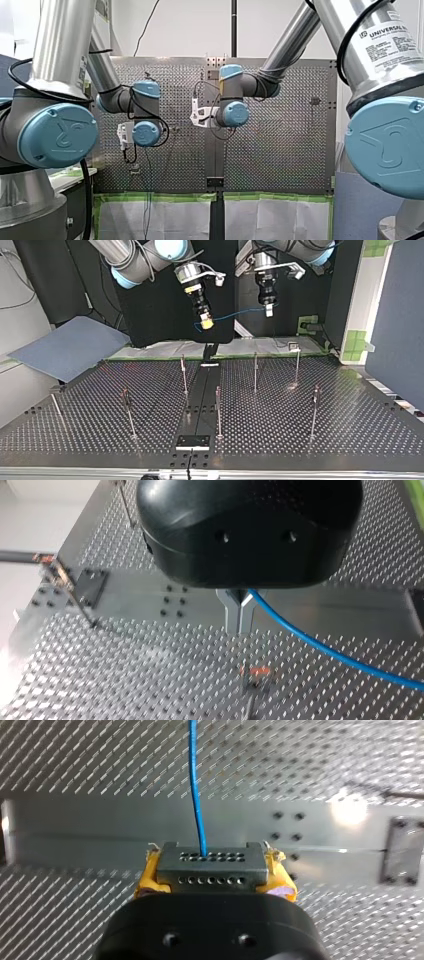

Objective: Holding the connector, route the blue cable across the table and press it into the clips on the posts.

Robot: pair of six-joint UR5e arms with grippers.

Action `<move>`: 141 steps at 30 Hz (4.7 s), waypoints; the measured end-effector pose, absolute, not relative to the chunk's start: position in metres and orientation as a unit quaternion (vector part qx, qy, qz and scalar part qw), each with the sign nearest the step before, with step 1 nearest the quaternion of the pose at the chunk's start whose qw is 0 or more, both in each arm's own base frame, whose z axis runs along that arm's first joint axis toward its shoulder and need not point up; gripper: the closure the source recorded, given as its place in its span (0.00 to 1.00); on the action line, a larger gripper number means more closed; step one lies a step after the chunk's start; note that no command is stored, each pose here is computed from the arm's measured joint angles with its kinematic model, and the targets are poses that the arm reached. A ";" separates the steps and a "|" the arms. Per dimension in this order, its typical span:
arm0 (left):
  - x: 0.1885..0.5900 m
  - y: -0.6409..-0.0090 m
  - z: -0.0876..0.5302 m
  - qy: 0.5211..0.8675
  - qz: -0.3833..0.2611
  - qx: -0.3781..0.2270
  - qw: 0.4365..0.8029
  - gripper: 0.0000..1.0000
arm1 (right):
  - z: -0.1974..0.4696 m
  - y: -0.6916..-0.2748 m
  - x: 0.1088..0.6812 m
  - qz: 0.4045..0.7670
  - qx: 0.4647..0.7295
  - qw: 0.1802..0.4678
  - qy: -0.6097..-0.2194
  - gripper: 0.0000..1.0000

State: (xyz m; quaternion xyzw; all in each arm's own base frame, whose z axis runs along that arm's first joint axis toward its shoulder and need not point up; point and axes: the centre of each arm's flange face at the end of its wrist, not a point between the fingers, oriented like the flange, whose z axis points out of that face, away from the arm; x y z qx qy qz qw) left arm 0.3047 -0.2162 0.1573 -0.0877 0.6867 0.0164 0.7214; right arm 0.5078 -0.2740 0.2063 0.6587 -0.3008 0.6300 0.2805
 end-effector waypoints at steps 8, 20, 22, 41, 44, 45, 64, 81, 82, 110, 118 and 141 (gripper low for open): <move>0.311 -0.189 0.182 0.676 0.045 -0.136 0.723 1.00 | 0.278 -0.271 0.522 0.674 0.640 0.255 -0.266 1.00; 0.328 -0.190 0.252 0.626 0.005 -0.186 0.757 1.00 | 0.314 -0.272 0.531 0.699 0.630 0.236 -0.245 1.00; 0.329 -0.190 0.263 0.621 0.001 -0.189 0.761 1.00 | 0.316 -0.274 0.534 0.700 0.629 0.233 -0.245 1.00; 0.361 -0.174 0.306 0.625 0.041 -0.208 0.751 1.00 | 0.359 -0.295 0.554 0.704 0.624 0.223 -0.256 1.00; 0.369 -0.173 0.317 0.619 0.041 -0.211 0.756 1.00 | 0.367 -0.299 0.559 0.709 0.620 0.221 -0.255 1.00; 0.370 -0.172 0.320 0.616 0.040 -0.212 0.757 1.00 | 0.369 -0.301 0.561 0.710 0.619 0.219 -0.254 1.00; 0.418 -0.134 0.363 0.588 0.036 -0.211 0.780 1.00 | 0.375 -0.338 0.605 0.718 0.617 0.199 -0.253 1.00; 0.450 -0.121 0.375 0.585 0.035 -0.210 0.783 1.00 | 0.381 -0.345 0.631 0.726 0.614 0.190 -0.244 1.00; 0.451 -0.119 0.375 0.584 0.036 -0.211 0.783 1.00 | 0.381 -0.347 0.634 0.727 0.614 0.190 -0.244 1.00; 0.512 -0.081 0.354 0.582 -0.009 -0.202 0.788 1.00 | 0.395 -0.381 0.653 0.734 0.602 0.188 -0.252 1.00; 0.526 -0.065 0.360 0.558 -0.039 -0.200 0.805 1.00 | 0.396 -0.390 0.648 0.734 0.598 0.194 -0.256 1.00; 0.549 -0.047 0.338 0.566 -0.090 -0.193 0.797 0.29 | 0.399 -0.395 0.646 0.732 0.598 0.202 -0.258 1.00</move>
